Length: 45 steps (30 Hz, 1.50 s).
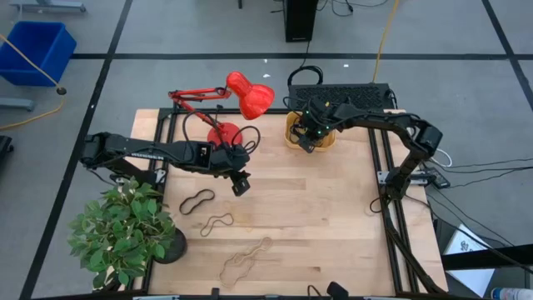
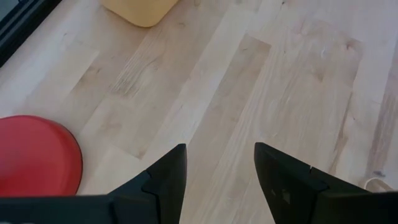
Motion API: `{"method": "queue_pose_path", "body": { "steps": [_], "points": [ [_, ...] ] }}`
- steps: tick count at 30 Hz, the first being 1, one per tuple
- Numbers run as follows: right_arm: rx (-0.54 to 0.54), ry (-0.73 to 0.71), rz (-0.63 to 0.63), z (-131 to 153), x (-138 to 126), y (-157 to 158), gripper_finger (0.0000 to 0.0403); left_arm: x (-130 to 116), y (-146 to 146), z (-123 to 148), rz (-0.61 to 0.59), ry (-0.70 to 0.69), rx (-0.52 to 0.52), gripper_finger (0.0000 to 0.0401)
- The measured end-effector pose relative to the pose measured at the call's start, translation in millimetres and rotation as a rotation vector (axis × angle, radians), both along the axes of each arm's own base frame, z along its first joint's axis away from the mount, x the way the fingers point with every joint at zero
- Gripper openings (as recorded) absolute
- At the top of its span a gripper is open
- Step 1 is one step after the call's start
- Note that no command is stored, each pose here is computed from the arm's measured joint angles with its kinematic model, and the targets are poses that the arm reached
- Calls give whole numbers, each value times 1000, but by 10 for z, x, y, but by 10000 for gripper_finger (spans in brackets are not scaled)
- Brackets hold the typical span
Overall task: Pick and place rubber bands into bin
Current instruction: Put the green rubber band into the yellow container, then put the black rubber band into the yellow container
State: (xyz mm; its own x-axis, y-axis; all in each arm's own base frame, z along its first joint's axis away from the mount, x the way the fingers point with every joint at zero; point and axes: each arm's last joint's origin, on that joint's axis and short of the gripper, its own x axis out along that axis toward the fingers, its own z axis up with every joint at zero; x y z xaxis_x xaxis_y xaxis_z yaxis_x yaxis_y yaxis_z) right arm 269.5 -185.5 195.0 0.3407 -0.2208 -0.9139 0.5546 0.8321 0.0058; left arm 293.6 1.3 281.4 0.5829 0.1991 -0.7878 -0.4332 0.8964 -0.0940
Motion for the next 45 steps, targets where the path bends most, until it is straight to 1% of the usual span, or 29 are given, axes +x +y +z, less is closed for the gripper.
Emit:
{"method": "queue_pose_path", "body": {
  "steps": [4,6,8,12,17,21,24,27,30,33,36,38,41,45],
  "points": [
    [-79,32,-93,22,-13,-26,38,25,0,19,0,-32,0,195],
    [-102,49,-108,24,-27,-40,52,37,0,28,-10,-46,7,196],
    [-86,60,-94,13,-42,-41,70,41,-1,32,-23,-48,17,196],
    [-24,28,-17,9,-33,-16,119,41,-1,32,-30,-47,23,196],
    [-29,24,-22,11,-28,-19,174,41,-1,32,-32,-46,25,196],
    [-45,-4,-22,80,-38,-12,197,23,0,17,-41,-19,30,195],
    [-88,-69,-14,241,-45,25,205,-30,0,-21,-73,56,52,195],
    [-122,-130,-17,443,-100,93,207,-110,0,-70,-59,150,39,196],
    [-150,-198,-33,658,-181,176,205,-216,1,-150,-5,285,7,196],
    [-184,-266,-32,855,-259,265,202,-332,4,-212,88,413,-32,195],
    [-213,-319,-34,1017,-352,332,202,-398,8,-280,154,491,-50,195],
    [-233,-351,-35,1103,-402,363,203,-445,-1,-373,156,546,-50,195],
    [-252,-377,-37,1189,-465,403,205,-497,-17,-529,119,571,-49,195],
    [-259,-397,-40,1239,-500,426,203,-593,-29,-804,99,620,-87,195]
  ]
}}
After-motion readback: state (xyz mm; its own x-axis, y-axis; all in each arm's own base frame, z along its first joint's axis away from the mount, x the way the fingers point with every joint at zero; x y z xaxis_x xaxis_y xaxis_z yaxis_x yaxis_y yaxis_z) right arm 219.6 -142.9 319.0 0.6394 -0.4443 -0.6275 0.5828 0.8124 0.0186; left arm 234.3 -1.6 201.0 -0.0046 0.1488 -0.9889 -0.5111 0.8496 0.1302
